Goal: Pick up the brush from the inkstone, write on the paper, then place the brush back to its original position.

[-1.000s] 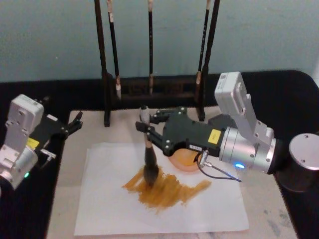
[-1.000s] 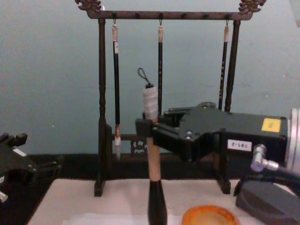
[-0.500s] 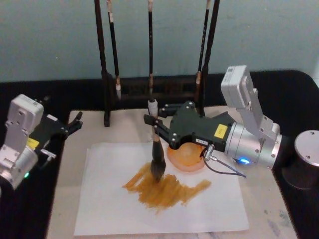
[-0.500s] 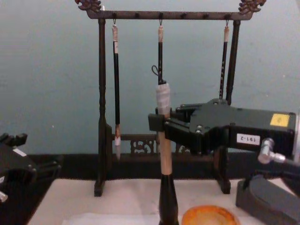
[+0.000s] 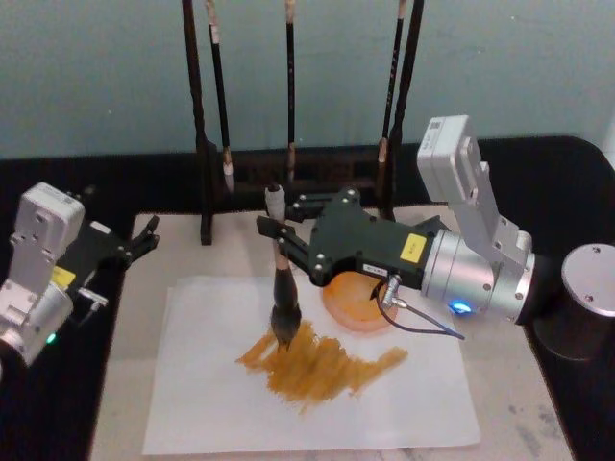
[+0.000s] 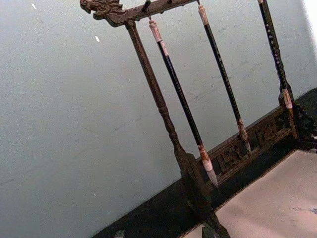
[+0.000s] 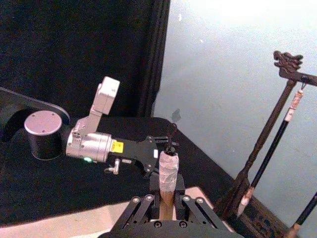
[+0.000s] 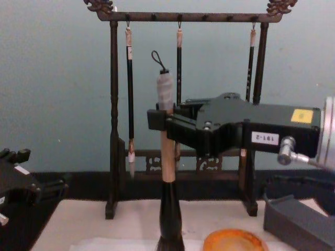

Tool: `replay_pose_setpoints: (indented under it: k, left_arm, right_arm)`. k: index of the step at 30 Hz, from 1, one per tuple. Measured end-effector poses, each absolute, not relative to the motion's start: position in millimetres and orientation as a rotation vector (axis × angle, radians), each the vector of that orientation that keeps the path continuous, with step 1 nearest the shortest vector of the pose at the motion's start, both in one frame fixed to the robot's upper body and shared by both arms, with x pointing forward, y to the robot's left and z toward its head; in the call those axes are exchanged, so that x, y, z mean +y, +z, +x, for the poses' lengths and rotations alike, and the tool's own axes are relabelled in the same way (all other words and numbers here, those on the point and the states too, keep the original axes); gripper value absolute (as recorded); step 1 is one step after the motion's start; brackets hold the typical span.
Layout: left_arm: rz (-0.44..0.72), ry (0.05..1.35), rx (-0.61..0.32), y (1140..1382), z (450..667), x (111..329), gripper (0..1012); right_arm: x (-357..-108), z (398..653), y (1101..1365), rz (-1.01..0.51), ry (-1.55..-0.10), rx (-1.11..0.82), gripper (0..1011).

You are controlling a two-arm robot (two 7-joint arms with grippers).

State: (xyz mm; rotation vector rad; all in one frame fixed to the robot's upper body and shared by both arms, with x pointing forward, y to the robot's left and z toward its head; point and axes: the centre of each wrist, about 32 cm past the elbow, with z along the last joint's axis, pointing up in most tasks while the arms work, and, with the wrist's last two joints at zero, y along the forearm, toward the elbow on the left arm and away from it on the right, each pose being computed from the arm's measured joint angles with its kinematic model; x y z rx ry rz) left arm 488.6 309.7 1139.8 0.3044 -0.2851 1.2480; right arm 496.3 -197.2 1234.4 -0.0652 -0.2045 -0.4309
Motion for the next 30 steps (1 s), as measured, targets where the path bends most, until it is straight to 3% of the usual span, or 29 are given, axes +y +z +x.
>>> replay_pose_setpoints:
  k: [17,30]
  left_arm:
    - [0.304,1.248,-0.285,1139.8,488.6,309.7,1010]
    - [0.305,1.248,-0.285,1139.8,488.6,309.7,1010]
  right_arm:
    - [-195.4,494.5,1237.2,-0.065,-0.436,-0.209,169]
    - [-223.9,486.4,1237.0,0.097,-0.668,-0.084,169]
